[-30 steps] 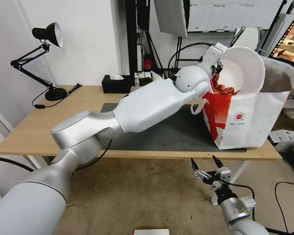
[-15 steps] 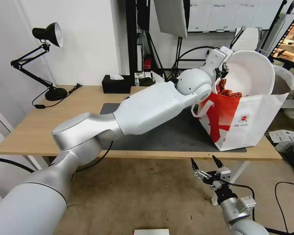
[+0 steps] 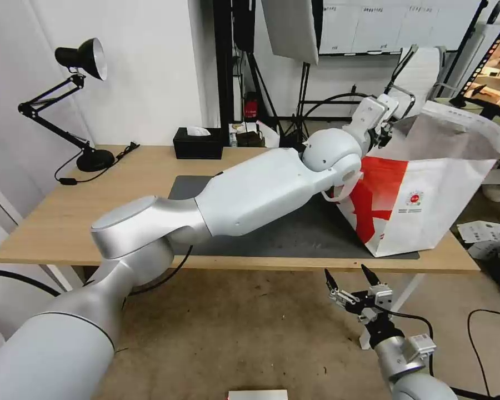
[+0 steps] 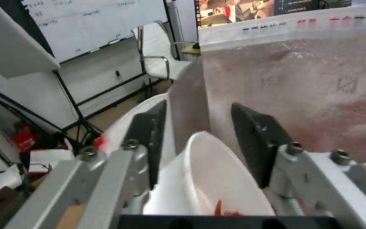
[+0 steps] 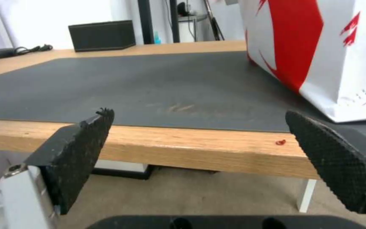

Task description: Pick up the trash from the table and place it into the takeout bag.

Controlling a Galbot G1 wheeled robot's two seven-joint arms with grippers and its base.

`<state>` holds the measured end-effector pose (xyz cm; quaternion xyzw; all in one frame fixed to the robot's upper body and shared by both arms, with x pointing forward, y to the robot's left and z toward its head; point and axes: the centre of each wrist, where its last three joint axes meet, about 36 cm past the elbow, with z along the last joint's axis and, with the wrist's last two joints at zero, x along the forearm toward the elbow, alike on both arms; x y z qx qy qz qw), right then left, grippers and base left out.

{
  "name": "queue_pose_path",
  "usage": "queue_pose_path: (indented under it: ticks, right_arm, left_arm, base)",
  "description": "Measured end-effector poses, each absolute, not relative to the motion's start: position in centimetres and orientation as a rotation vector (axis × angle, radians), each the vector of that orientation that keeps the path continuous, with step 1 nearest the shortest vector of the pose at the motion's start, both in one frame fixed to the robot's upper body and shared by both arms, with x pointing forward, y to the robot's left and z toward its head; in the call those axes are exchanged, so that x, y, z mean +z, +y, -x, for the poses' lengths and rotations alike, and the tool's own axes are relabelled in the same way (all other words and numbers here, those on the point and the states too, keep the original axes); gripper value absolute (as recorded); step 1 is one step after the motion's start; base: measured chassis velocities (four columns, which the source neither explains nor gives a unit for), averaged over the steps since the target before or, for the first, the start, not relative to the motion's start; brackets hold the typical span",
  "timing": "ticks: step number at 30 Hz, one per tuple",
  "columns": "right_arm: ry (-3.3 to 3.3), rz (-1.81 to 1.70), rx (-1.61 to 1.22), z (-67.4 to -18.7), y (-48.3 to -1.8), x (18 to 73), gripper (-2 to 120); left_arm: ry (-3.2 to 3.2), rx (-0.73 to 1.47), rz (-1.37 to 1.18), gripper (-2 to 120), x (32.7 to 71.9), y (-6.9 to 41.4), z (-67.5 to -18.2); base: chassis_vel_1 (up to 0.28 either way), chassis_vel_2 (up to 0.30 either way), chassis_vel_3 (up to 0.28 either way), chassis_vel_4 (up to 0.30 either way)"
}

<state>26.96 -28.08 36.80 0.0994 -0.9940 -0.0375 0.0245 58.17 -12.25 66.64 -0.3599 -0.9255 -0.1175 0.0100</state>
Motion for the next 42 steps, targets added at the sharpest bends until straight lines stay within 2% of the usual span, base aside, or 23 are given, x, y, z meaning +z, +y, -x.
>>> queue_pose_path:
  ticks: [2,4,5,7,8,11,15,19,22,23,26,28,30,32,35,42]
  right_arm:
    - [-3.075,-0.307,-0.116,-27.0,-28.1,36.8,100]
    - [-3.075,-0.307,-0.116,-27.0,-28.1,36.8,100]
    - [-3.075,-0.307,-0.116,-27.0,-28.1,36.8,100]
    - [-3.075,-0.307,-0.116,-27.0,-28.1,36.8,100]
    - [-3.075,-0.307,-0.116,-27.0,-28.1,36.8,100]
    - [-3.075,-0.307,-0.116,-27.0,-28.1,36.8,100]
    - [-3.075,-0.307,-0.116,-27.0,-28.1,36.8,100]
    - [-3.075,-0.307,-0.116,-27.0,-28.1,36.8,100]
    - [-3.075,-0.307,-0.116,-27.0,-28.1,36.8,100]
    - [-3.075,-0.307,-0.116,-27.0,-28.1,36.8,100]
    - [-3.075,-0.308,-0.116,-27.0,-28.1,36.8,100]
    - [-3.075,-0.307,-0.116,-27.0,-28.1,36.8,100]
    - [-3.075,-0.307,-0.116,-27.0,-28.1,36.8,100]
    - [-3.075,-0.307,-0.116,-27.0,-28.1,36.8,100]
    - [-3.075,-0.307,-0.116,-27.0,-28.1,36.8,100]
    - [-3.075,-0.307,-0.116,-27.0,-28.1,36.8,100]
  left_arm:
    - [-2.889,-0.362,1.118,55,66.5,-12.2,-58.2]
    - [-2.892,-0.338,1.098,67,66.5,-12.1,-58.2]
    - [-2.892,-0.338,1.098,67,66.5,-12.1,-58.2]
    - [-2.898,-0.32,1.083,78,66.4,-11.6,-58.1]
    - [-2.898,-0.32,1.083,78,66.4,-11.6,-58.1]
    - [-2.91,-0.309,1.075,92,66.3,-10.6,-57.6]
    - [-2.925,-0.277,1.05,99,65.5,-7.9,-56.7]
    - [-2.938,-0.237,1.024,100,64.6,-5.2,-55.7]
    - [-2.949,-0.143,0.952,100,62.3,0.6,-53.4]
    - [-2.949,-0.143,0.952,100,62.3,0.6,-53.4]
    - [-2.949,-0.05,0.885,100,60.3,5.8,-51.1]
    - [-2.952,-0.034,0.87,100,59.7,7.7,-50.3]
    - [-2.969,-0.03,0.829,100,58.3,11.9,-48.7]
    - [-2.97,-0.029,0.826,100,58.2,12.3,-48.5]
    - [-2.965,0.004,0.738,100,55.1,18.0,-44.5]
    - [-3.025,-0.043,0.524,100,51.8,23.3,-38.3]
  base:
    - [0.0,0.0,0.0,0.0]
    - [0.0,0.0,0.0,0.0]
    - [0.0,0.0,0.0,0.0]
    - [0.0,0.0,0.0,0.0]
    - [0.0,0.0,0.0,0.0]
    - [0.0,0.0,0.0,0.0]
    - [0.0,0.0,0.0,0.0]
    - [0.0,0.0,0.0,0.0]
    - [0.0,0.0,0.0,0.0]
    - [0.0,0.0,0.0,0.0]
    - [0.0,0.0,0.0,0.0]
    - [0.0,0.0,0.0,0.0]
    - [0.0,0.0,0.0,0.0]
    - [0.0,0.0,0.0,0.0]
    - [0.0,0.0,0.0,0.0]
    - [0.0,0.0,0.0,0.0]
